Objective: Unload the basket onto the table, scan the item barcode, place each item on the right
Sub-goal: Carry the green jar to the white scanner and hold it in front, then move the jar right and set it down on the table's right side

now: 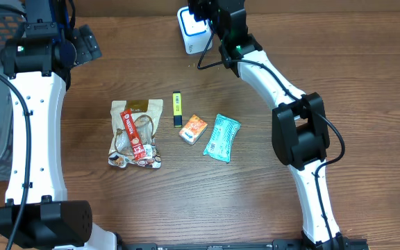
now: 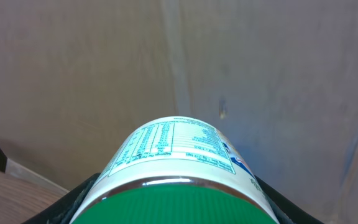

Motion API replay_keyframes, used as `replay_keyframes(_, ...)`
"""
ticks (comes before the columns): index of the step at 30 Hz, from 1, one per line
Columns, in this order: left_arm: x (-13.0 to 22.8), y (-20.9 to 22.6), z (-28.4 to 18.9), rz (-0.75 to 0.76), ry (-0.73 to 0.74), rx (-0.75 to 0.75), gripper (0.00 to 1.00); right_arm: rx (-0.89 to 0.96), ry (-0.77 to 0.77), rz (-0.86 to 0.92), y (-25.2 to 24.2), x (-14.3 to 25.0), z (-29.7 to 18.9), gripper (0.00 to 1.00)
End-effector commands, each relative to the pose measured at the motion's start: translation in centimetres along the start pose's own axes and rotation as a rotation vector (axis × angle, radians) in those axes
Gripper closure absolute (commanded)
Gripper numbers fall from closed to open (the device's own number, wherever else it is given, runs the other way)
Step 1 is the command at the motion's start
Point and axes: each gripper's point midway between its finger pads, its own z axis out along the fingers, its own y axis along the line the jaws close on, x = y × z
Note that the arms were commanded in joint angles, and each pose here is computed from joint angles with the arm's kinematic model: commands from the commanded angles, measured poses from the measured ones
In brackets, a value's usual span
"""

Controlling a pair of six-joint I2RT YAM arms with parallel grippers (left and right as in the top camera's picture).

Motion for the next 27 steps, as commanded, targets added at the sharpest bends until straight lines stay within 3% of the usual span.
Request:
replay_keyframes(1, -0.2, 0.1, 0.2, -0.014, -0.005, -0.012, 0.0, 0.013, 0.048, -0.007, -0.7, 3.9, 1.0, 0.97)
replay_keyframes(6, -0.2, 0.1, 0.2, -0.014, -0.005, -0.012, 0.0, 0.015, 0.08, -0.007, -0.8, 6.1, 1.3, 0.97)
replay_keyframes(17, -0.2, 0.1, 0.2, -0.014, -0.005, -0.012, 0.0, 0.015, 0.077, -0.003, -0.8, 6.0, 1.3, 0.97)
replay_keyframes(20, -0.2, 0.1, 0.2, -0.014, -0.005, -0.012, 0.0, 0.009, 0.023, 0.049, -0.5, 3.5, 1.1, 0.97)
replay_keyframes(27, -0.2, 0.1, 0.2, -0.014, -0.005, -0.012, 0.0, 0.002, -0.095, 0.121, -0.1, -7.4, -2.0, 0.96)
